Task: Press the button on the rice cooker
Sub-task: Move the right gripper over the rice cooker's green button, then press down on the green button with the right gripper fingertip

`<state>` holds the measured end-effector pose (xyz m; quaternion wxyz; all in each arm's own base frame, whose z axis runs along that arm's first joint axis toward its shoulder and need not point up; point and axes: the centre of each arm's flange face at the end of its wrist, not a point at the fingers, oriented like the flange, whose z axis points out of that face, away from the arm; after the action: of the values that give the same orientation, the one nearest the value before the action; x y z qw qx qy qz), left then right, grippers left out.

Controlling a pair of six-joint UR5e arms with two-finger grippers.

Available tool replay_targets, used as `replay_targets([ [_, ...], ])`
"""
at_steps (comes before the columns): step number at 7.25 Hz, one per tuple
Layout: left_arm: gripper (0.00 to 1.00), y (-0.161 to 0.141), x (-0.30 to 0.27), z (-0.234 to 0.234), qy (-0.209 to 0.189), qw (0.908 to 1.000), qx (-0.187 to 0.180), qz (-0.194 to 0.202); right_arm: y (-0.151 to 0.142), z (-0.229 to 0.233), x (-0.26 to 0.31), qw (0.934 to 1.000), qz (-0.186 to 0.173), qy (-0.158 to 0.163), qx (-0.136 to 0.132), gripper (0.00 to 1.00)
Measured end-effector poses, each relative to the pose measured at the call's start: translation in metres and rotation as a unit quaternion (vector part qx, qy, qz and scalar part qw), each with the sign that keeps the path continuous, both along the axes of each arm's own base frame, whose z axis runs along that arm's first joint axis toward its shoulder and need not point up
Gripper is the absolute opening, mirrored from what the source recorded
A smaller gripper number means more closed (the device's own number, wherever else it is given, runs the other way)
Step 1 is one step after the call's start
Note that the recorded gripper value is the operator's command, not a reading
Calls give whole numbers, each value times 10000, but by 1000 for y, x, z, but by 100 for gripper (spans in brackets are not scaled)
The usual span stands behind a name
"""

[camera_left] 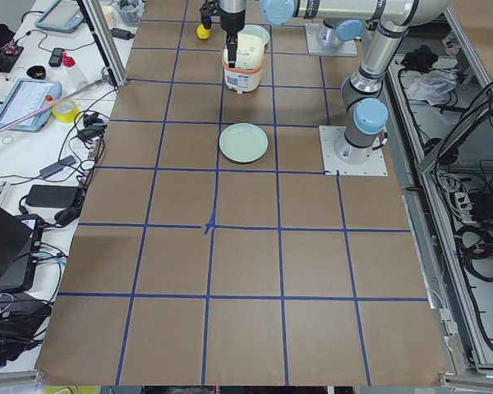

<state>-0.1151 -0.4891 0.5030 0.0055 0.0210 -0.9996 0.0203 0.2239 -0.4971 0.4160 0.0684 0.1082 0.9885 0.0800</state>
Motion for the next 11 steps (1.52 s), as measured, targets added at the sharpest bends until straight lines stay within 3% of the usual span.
replay_targets([
  [5,100,0,0,0,0,10000,0,0,9,-45,18,9995,101,-107,282,0],
  [11,100,0,0,0,0,10000,0,2,13,-62,24,9989,174,-92,431,0],
])
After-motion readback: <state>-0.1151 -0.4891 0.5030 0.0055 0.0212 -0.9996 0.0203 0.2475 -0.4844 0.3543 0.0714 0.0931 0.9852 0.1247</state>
